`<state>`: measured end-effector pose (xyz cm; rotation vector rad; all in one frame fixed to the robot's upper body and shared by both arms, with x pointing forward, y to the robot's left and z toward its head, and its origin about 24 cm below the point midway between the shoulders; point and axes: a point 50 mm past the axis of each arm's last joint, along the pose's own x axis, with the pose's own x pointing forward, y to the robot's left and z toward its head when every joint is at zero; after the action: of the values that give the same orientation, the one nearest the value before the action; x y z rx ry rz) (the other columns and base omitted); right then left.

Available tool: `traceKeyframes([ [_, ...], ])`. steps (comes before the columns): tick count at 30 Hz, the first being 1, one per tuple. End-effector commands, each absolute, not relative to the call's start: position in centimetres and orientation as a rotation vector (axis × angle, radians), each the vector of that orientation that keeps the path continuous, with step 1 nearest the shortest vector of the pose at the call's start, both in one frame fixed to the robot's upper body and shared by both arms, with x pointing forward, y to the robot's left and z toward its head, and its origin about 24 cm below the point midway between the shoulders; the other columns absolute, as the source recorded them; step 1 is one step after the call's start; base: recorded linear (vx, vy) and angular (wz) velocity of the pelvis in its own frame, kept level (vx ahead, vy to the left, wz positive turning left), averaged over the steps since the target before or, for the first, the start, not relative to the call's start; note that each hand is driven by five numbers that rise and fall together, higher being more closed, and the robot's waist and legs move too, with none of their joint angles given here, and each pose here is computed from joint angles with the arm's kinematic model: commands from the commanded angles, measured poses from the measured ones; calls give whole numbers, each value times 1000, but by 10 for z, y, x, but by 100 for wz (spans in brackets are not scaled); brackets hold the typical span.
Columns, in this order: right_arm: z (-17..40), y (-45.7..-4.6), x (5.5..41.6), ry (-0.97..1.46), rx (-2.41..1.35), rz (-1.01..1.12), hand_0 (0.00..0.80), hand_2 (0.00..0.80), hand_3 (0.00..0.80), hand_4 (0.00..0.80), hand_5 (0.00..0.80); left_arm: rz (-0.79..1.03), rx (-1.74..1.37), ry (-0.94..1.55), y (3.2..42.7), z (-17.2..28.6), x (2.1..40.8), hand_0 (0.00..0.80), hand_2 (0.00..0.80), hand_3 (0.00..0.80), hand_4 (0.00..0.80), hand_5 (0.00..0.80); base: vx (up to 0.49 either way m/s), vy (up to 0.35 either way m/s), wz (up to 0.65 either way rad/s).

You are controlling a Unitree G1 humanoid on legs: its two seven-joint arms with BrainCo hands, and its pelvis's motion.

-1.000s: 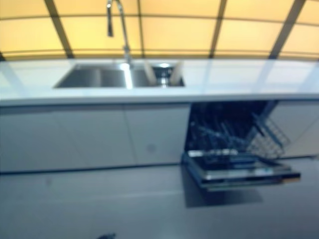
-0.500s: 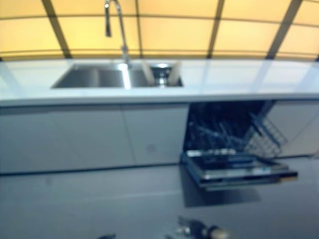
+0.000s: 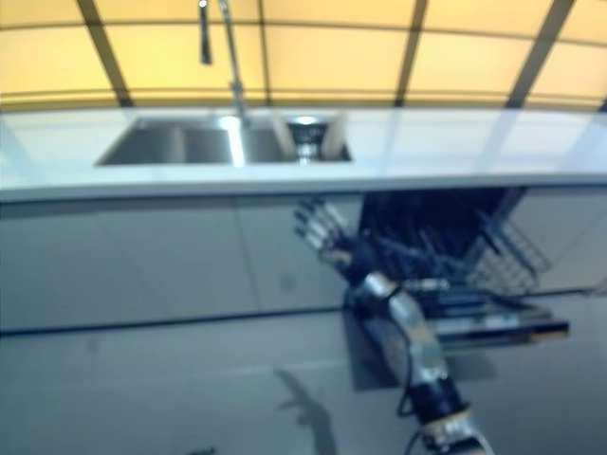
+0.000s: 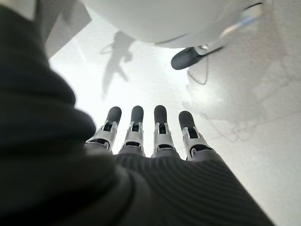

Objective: Take plates into dishwasher

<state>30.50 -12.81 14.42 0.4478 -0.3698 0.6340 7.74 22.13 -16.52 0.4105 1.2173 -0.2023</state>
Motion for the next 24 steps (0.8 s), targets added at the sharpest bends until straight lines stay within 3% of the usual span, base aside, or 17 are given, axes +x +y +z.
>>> traceKeyframes([
  [1, 196, -152, 307, -615, 410, 419, 0, 0, 0, 0, 0, -228, 460, 1211, 228, -163, 86, 0, 0, 0, 0, 0, 63, 229, 15],
  [6, 217, -175, 312, -684, 261, 191, 0, 0, 0, 0, 0, -212, 506, 1250, 224, -165, 85, 0, 0, 0, 0, 0, 108, 128, 32],
  [14, 254, -214, 317, -773, 108, -27, 0, 0, 0, 0, 0, -194, 550, 1315, 215, -171, 65, 0, 0, 0, 0, 0, 337, -72, 13],
  [24, 269, -219, 321, -748, 41, -30, 0, 0, 0, 0, 0, -202, 588, 1284, 204, -173, 60, 0, 0, 0, 0, 0, 412, -217, 30],
])
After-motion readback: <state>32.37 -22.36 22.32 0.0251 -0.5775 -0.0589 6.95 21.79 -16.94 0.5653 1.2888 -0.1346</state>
